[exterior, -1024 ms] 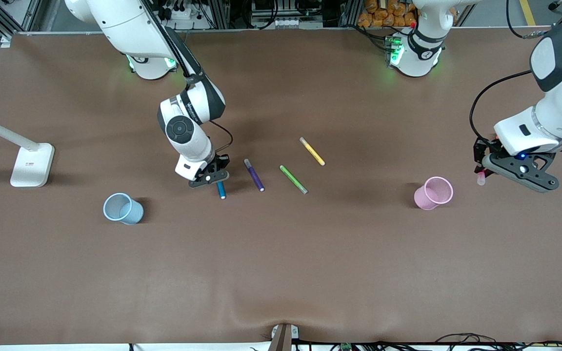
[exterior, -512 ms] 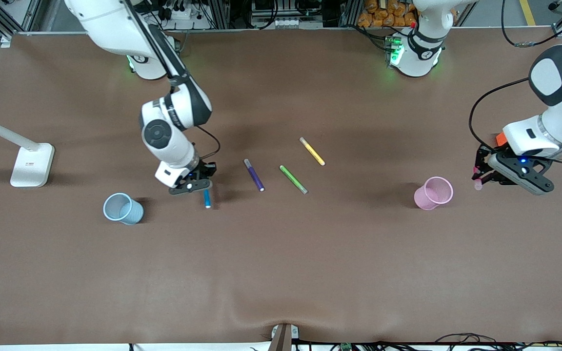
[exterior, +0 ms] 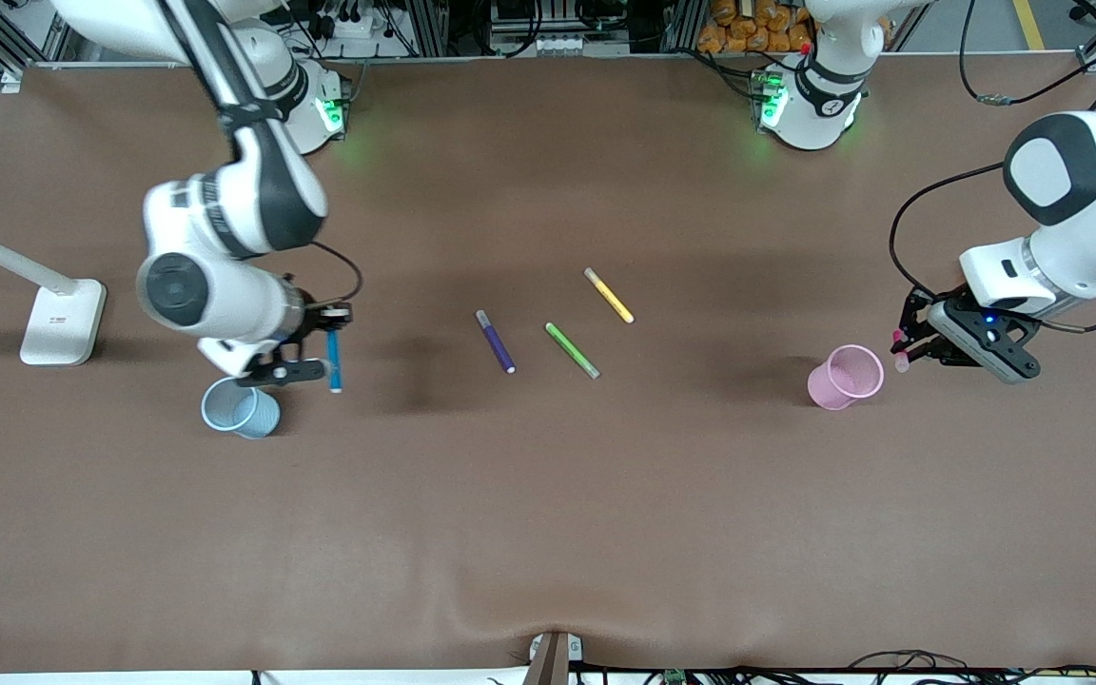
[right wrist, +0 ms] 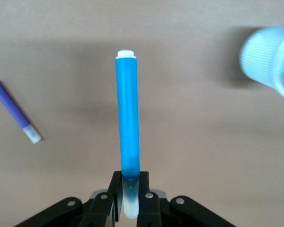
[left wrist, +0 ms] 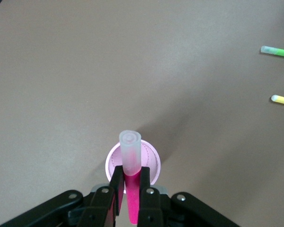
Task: Place pink and blue markers in matching cups
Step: 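Carry the pink marker over the pink cup while the right carries blue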
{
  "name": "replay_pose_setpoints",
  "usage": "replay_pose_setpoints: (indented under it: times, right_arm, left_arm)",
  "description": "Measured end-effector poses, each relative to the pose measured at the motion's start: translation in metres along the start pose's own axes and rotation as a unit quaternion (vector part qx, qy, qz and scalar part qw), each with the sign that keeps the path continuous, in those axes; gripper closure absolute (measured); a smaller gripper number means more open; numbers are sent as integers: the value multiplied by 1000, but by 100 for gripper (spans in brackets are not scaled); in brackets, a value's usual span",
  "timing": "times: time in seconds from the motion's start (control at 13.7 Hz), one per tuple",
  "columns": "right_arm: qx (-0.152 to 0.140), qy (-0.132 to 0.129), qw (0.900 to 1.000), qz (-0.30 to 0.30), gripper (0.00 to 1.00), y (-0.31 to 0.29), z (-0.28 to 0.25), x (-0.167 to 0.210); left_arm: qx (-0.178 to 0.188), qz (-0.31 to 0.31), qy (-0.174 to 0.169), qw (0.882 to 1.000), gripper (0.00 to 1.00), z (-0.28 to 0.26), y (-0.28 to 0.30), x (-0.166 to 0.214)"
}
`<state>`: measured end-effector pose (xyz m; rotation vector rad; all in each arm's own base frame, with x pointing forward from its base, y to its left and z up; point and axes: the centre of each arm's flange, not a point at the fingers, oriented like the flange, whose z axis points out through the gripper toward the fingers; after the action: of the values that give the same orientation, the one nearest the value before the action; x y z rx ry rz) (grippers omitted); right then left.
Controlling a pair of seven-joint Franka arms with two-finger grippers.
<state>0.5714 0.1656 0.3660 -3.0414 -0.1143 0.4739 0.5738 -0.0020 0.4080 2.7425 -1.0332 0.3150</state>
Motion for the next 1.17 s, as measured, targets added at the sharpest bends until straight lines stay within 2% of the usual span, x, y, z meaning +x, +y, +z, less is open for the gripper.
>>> replay_pose_setpoints:
  times: [0.37,0.51,0.66,0.8,0.95,1.17]
  right_arm:
    - [6,-30,999,31,83,44,-36,-1]
    - [-8,-41,998,37,83,58,-50,-4]
    - [-35,-52,997,37,83,65,-60,-8]
    - [-54,-74,995,39,83,69,-60,-12]
    - [-62,-111,991,42,83,73,-49,-15]
    - [-70,-125,988,51,83,83,-43,-4]
  left_arm:
    - [-3,11,0,1000,83,15,-5,-2]
    - [-5,26,-1,1000,83,16,-5,-1]
    - [-9,52,6,999,83,16,-4,0]
    - [-16,65,17,998,83,16,-3,1]
    - [-19,82,22,996,83,17,-3,1]
    - [-44,107,46,992,83,31,-4,0]
